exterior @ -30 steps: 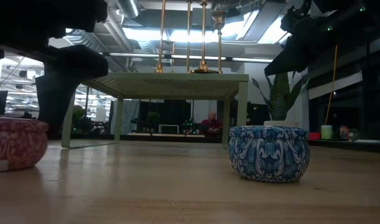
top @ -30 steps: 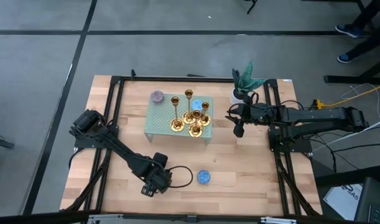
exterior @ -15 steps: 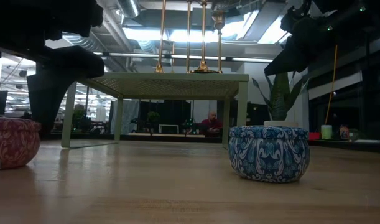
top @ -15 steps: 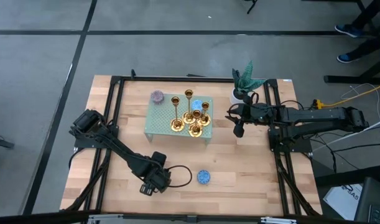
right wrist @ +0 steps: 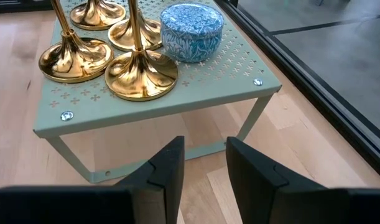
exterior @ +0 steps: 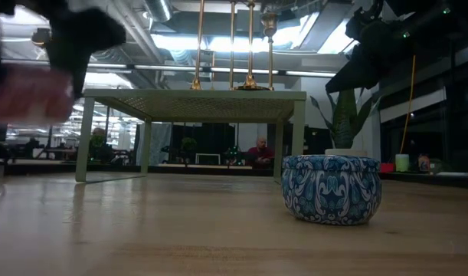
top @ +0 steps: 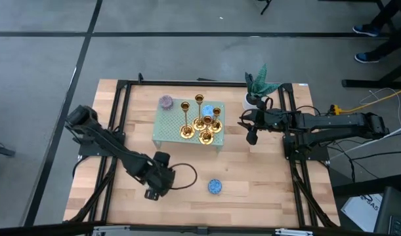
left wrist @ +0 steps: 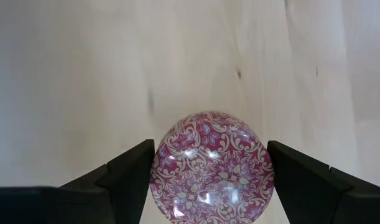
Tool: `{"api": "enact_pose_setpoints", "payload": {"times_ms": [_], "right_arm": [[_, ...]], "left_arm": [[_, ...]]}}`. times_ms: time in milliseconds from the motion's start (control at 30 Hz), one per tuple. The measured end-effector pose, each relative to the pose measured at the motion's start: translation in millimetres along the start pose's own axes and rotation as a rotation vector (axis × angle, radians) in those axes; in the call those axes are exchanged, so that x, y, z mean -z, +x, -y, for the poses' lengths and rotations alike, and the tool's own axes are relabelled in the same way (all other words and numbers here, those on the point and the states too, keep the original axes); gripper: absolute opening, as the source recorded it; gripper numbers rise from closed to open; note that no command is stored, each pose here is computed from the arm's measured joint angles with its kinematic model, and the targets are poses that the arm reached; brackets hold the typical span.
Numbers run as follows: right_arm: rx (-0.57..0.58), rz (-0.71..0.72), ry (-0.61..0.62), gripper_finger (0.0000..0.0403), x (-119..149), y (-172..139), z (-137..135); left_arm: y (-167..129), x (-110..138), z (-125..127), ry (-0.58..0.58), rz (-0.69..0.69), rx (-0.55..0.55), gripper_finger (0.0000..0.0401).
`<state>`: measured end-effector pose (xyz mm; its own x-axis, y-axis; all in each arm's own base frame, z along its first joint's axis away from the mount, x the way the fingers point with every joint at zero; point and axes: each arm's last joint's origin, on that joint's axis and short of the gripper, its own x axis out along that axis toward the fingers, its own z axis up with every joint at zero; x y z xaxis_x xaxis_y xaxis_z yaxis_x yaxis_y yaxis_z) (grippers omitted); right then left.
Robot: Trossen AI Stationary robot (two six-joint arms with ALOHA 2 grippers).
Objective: Pick & Place candle stick holders
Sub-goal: Put the pink scented candle on the shelf
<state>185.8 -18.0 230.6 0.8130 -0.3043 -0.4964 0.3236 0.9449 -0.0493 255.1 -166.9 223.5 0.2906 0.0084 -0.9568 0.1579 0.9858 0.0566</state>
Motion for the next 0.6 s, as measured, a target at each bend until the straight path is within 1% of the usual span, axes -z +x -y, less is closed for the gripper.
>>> {"api": "enact_pose_setpoints", "payload": {"times_ms": [300, 600], "right_arm": [[0.0, 0.0, 0.0, 0.0122, 0.0, 0.0, 0.0], [0.0, 0.0, 0.0, 0.0122, 0.1, 0.1, 0.1]], "left_arm": [[-68.3, 11.9, -26.8, -0.189, 0.256, -0.037, 0.0282], [-111.2, 24.8, -61.8, -0.335, 0.439, -0.079, 0.0282]]}}
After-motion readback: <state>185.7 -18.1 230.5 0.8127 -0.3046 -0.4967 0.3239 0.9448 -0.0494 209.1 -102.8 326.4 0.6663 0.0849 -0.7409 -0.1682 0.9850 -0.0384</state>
